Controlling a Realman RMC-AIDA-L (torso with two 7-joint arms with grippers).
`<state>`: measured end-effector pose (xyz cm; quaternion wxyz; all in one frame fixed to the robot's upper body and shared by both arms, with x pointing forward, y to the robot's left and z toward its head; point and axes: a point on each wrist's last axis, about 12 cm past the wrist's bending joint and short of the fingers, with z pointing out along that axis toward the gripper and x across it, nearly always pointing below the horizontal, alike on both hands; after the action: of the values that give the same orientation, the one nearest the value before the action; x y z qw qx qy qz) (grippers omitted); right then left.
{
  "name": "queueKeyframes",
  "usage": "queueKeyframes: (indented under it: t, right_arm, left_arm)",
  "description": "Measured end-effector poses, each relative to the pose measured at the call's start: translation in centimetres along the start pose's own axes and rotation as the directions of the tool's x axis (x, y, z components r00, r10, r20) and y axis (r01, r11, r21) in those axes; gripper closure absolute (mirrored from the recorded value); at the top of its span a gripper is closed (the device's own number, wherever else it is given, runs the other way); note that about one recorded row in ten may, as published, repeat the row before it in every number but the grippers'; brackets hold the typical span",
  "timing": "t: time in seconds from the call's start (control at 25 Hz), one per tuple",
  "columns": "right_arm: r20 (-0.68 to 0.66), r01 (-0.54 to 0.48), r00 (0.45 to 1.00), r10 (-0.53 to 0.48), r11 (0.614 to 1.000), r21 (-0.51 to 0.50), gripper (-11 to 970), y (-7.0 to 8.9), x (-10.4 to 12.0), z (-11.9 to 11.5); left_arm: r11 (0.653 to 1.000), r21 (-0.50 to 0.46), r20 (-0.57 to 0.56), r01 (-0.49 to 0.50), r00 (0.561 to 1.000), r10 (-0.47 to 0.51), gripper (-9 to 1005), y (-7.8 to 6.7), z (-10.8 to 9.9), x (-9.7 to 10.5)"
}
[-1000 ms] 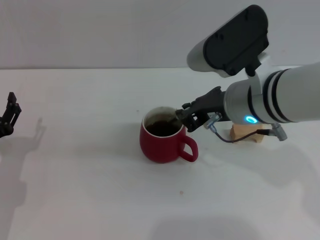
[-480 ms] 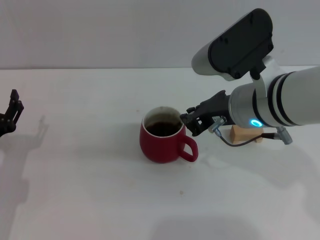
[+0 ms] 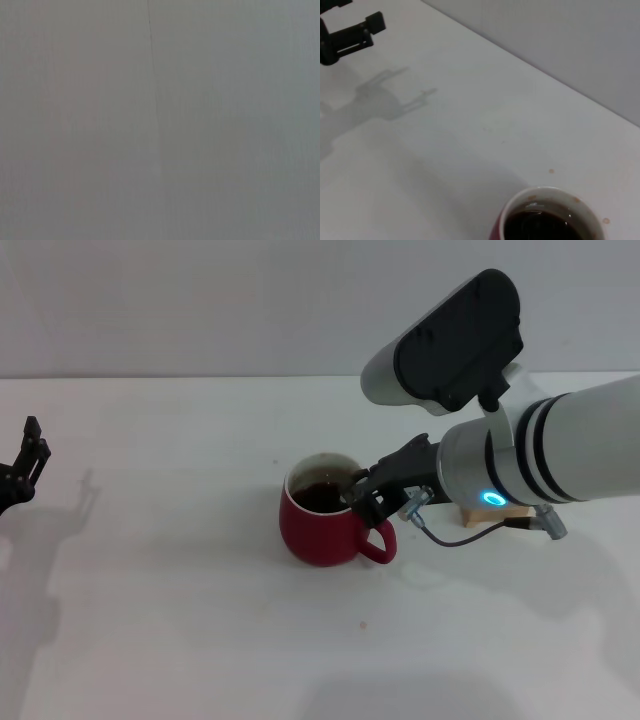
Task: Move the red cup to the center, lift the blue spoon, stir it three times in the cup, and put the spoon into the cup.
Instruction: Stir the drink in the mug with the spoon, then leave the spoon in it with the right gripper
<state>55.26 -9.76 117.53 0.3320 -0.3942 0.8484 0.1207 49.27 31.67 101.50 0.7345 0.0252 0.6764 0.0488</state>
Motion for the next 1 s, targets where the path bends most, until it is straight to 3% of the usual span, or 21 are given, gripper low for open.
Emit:
queueKeyframes:
  t: [1.0]
  right_arm:
    - [0.037, 0.021, 0.999, -0.021, 1.0, 0.003, 751, -0.2, -1.05, 0.75]
  left_arm:
    - [1.0, 0.001, 0.005, 0.003, 1.0, -0.003, 156, -0.04, 0.06, -0.08]
